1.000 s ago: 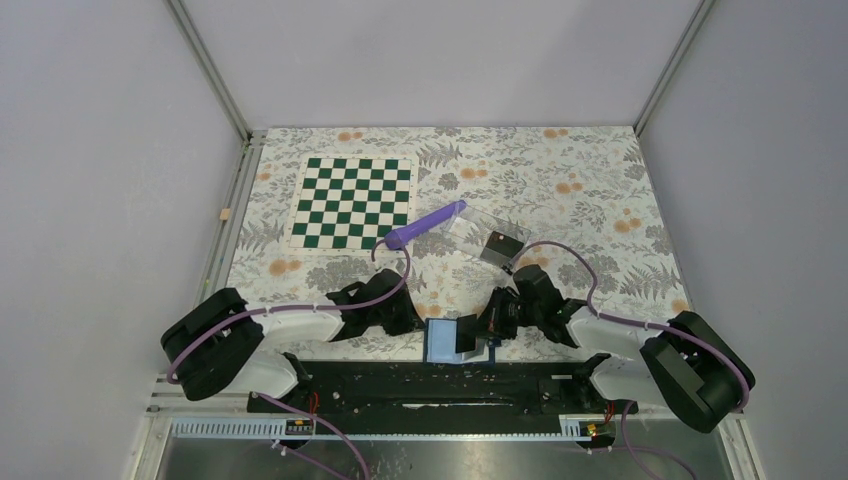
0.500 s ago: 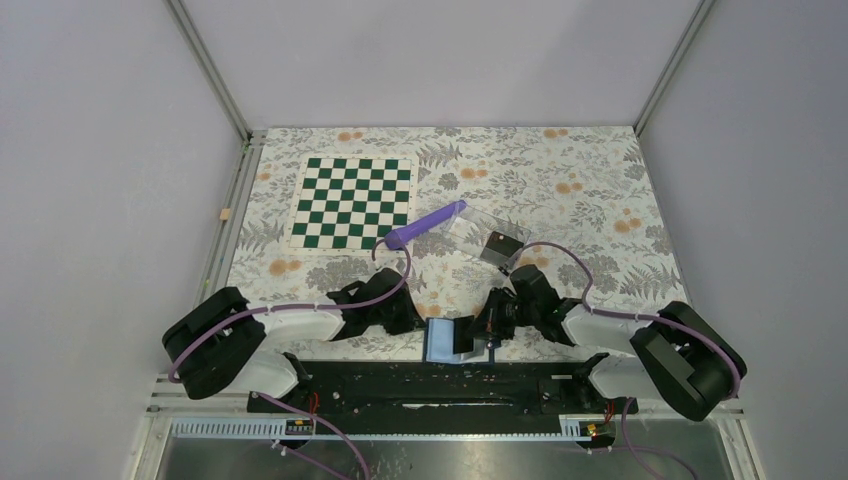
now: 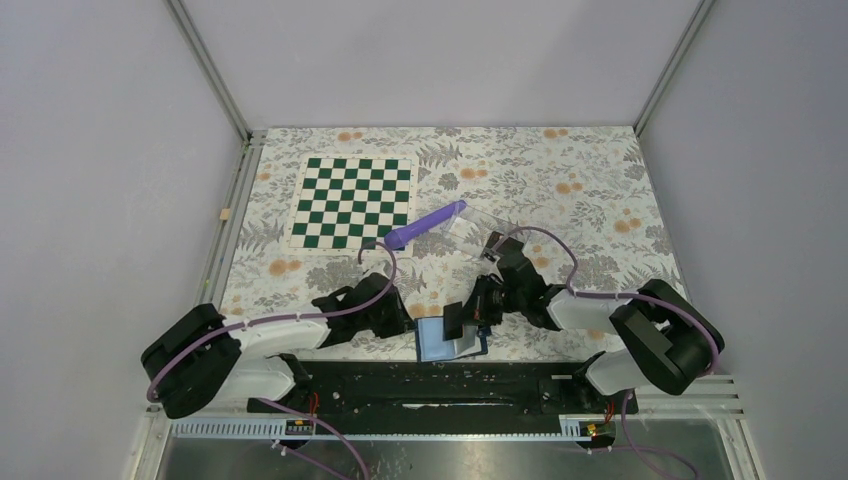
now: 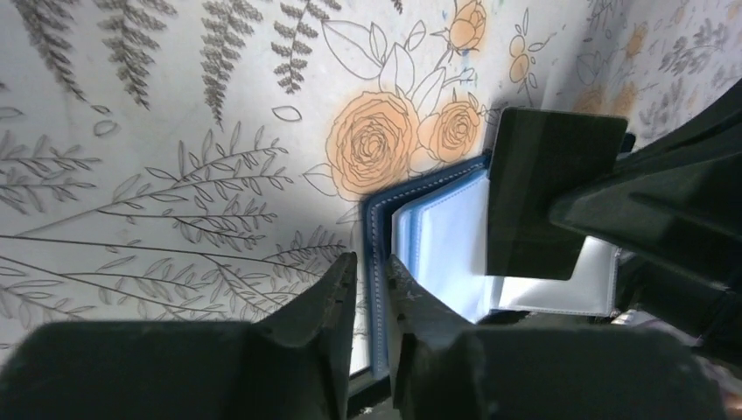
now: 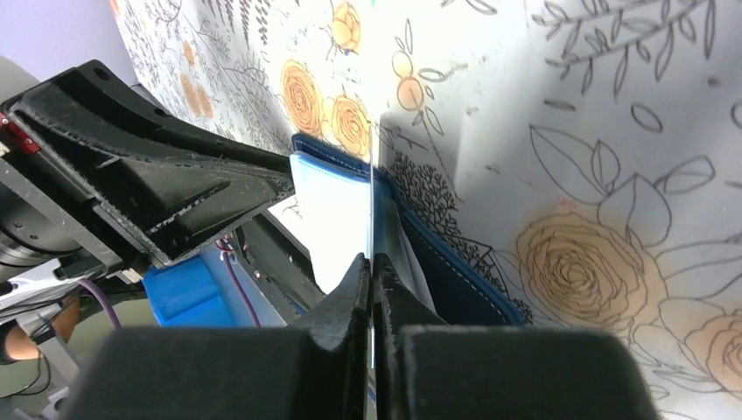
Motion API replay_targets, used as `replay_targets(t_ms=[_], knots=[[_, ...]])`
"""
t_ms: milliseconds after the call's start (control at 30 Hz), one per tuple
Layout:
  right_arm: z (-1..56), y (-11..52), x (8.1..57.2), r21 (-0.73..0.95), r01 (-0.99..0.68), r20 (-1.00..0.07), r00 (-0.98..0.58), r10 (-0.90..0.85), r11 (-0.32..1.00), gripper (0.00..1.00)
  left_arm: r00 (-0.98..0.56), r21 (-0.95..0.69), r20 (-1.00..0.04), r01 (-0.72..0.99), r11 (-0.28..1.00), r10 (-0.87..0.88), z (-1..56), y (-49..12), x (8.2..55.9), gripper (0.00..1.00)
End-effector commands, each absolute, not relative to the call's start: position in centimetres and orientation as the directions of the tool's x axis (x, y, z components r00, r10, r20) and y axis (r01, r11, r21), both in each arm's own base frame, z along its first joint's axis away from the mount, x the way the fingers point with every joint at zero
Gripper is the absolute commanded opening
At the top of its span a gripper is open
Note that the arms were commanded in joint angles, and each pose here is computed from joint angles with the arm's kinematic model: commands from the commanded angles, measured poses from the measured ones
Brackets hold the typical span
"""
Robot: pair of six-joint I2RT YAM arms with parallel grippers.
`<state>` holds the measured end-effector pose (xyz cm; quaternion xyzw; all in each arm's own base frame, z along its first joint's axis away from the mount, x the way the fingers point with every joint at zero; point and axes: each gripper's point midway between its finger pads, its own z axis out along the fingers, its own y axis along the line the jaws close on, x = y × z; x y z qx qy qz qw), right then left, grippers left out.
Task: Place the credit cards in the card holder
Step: Insert the credit card into the card holder.
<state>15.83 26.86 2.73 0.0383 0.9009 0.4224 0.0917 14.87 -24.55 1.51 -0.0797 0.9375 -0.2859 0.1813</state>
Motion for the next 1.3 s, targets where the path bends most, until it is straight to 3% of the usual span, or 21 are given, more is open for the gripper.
replay_targets(t_ms=[0, 133, 500, 600, 767, 900, 1267], knots=[[3.0, 27.3, 17.3, 0.739, -0.076, -0.212, -0.969, 0.125, 0.670, 0.00, -0.932, -0.464, -0.294, -0.052, 0.884, -0.209, -0.5, -21.6, 13.6, 0.35], [2.8, 26.9, 17.2, 0.728, -0.071, -0.218, -0.967, 0.132, 0.681, 0.00, -0.941, -0.490, -0.288, -0.012, 0.872, -0.175, 0.9, -22.3, 13.4, 0.46], [2.4, 27.2, 16.8, 0.765, -0.019, -0.170, -0.970, 0.174, 0.644, 0.00, -0.959, -0.554, -0.210, -0.044, 0.831, -0.191, 1.3, -23.3, 12.1, 0.47], [2.3, 27.3, 16.6, 0.772, -0.009, -0.157, -0.972, 0.177, 0.635, 0.00, -0.970, -0.560, -0.174, -0.045, 0.827, -0.171, 0.6, -24.1, 11.8, 0.40], [2.3, 27.4, 16.1, 0.789, 0.013, -0.132, -0.973, 0.189, 0.615, 0.00, -0.979, -0.546, -0.123, -0.070, 0.835, -0.163, -0.9, -24.8, 11.5, 0.13], [2.4, 27.4, 15.6, 0.799, 0.028, -0.112, -0.974, 0.195, 0.601, 0.00, -0.975, -0.537, -0.123, -0.092, 0.839, -0.185, -1.3, -24.4, 11.5, 0.01], [2.1, 25.5, 13.8, 0.734, 0.026, -0.101, -0.984, 0.147, 0.678, 0.00, -0.967, -0.496, -0.179, -0.069, 0.865, -0.180, -1.3, -23.4, 12.1, 0.00]])
